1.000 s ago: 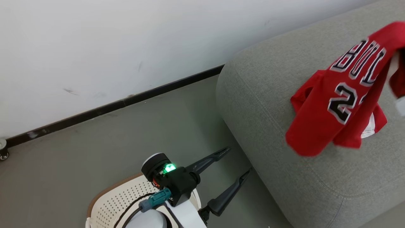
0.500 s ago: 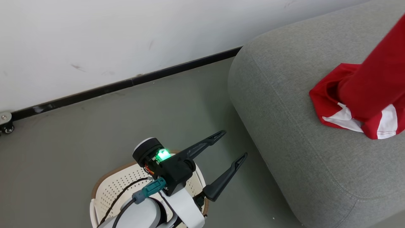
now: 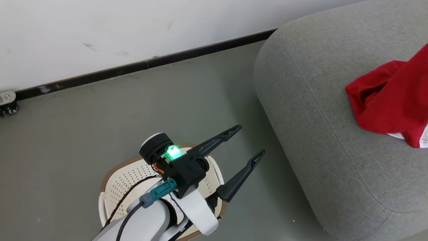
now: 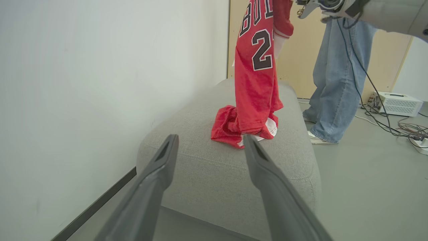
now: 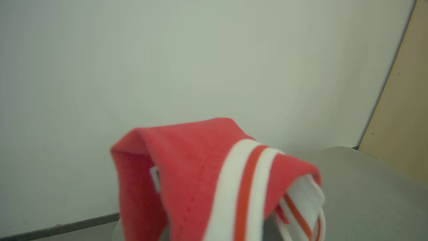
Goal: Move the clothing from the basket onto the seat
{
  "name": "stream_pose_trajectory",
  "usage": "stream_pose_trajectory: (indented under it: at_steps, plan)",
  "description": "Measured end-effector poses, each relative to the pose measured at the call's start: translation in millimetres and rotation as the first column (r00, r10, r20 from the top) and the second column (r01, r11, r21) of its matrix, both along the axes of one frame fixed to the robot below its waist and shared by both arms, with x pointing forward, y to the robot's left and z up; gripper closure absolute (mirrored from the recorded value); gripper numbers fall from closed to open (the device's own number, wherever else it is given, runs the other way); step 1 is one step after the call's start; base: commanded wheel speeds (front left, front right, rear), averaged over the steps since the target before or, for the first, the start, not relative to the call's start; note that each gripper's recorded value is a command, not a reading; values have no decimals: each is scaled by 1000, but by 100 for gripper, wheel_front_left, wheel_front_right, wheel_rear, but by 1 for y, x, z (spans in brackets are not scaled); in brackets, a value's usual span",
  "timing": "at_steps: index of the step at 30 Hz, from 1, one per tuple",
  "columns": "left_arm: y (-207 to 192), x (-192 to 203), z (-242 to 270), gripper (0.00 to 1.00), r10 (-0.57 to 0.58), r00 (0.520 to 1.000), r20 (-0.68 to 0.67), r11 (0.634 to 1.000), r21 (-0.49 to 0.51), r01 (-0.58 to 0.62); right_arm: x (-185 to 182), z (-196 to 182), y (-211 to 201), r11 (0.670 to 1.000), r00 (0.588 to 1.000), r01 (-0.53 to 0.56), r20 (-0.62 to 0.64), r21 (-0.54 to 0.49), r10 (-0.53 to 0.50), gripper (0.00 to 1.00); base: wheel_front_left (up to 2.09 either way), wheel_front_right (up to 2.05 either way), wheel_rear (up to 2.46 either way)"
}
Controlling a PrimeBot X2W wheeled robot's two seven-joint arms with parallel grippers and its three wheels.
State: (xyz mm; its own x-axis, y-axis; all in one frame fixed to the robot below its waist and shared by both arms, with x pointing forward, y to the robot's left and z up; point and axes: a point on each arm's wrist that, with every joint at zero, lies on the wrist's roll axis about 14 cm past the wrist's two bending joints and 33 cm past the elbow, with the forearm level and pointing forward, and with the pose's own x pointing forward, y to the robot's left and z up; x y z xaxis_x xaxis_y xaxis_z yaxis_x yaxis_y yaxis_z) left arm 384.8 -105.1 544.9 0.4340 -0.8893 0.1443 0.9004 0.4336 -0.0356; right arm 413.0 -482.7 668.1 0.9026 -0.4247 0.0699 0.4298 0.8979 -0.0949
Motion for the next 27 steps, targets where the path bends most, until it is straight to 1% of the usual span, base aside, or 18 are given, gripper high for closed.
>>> stream_pose_trajectory:
  at_steps: [6, 13, 19, 27]
  plan:
    - [2, 8, -4, 0, 8, 1000, -9, 1000, -1, -8, 10, -72, 18, 996, 993, -18, -118, 91, 29, 100, 0, 0, 0]
    - [3, 16, -8, 0, 14, 1000, -16, 1000, -3, -14, -6, -140, 22, 988, 964, 20, -264, 151, 21, 100, 0, 0, 0]
    - [2, 20, -15, 0, 14, 999, -31, 1000, 3, -14, -19, -175, 26, 979, 950, 54, -313, 199, 11, 100, 0, 0, 0]
    - [-1, 24, -24, 0, 7, 999, -42, 1000, 19, -6, -37, -204, 32, 967, 937, 89, -350, 237, 0, 100, 0, 0, 0]
